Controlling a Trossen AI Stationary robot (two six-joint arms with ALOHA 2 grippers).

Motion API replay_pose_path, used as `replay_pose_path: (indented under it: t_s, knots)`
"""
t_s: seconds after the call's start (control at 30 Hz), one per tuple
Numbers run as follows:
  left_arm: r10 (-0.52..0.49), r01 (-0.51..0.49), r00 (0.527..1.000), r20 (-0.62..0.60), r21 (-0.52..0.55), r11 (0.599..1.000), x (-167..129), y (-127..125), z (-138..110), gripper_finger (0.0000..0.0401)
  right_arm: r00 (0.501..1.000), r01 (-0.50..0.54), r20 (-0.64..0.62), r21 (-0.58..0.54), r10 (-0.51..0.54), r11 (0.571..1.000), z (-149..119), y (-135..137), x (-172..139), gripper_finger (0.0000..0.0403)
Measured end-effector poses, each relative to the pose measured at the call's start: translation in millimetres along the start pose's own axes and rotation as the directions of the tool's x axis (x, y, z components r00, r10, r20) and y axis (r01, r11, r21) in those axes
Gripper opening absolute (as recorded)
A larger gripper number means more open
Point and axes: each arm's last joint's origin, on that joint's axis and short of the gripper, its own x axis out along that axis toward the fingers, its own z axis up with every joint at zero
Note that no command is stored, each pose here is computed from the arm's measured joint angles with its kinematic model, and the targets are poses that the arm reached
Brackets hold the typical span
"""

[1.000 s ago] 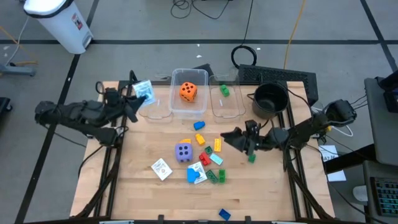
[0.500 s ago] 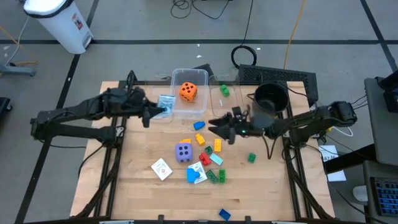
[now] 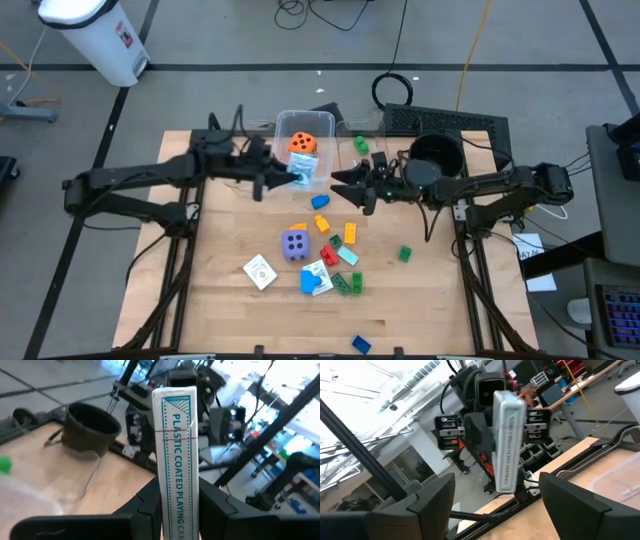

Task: Pick & Place Toys
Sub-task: Put the blue deck of cards into the left transparent bin

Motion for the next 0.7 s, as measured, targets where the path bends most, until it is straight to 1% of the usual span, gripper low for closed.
replay_pose_path:
  t_s: [0.07,0.2,0.33,0.53,0.63,0.7]
  knots:
    - [-0.013,0.013,1.000,0.023,-0.014,1.000,11.4,5.1,-0.8,0.0092,1.000,-0.002,0.003,0.000,0.002,1.000,0.3,0.2,0.0,0.0279]
    - [-0.085,0.087,0.995,0.060,-0.031,0.996,31.1,12.8,-2.7,0.0092,1.000,0.011,0.003,0.000,-0.011,1.000,-0.2,-0.5,0.0,0.0279]
    - [-0.109,0.112,0.993,0.045,-0.067,0.991,43.5,19.0,-9.1,0.0092,0.996,0.091,0.017,-0.002,-0.091,0.996,-1.8,-4.3,-0.2,0.0279]
    - [-0.120,0.123,0.992,0.037,-0.079,0.989,48.9,19.1,-13.0,0.0092,0.994,0.109,0.014,-0.005,-0.109,0.994,-1.0,-7.4,-0.3,0.0277]
    - [-0.125,0.129,0.991,0.045,-0.074,0.989,48.7,18.7,-12.1,0.0092,0.993,0.116,0.019,-0.006,-0.116,0.993,0.6,-9.5,-0.2,0.0263]
    - [-0.147,0.149,0.989,0.032,-0.071,0.986,48.6,18.1,-12.4,0.0092,0.992,0.121,0.027,-0.007,-0.121,0.993,2.6,-11.8,-0.2,0.0249]
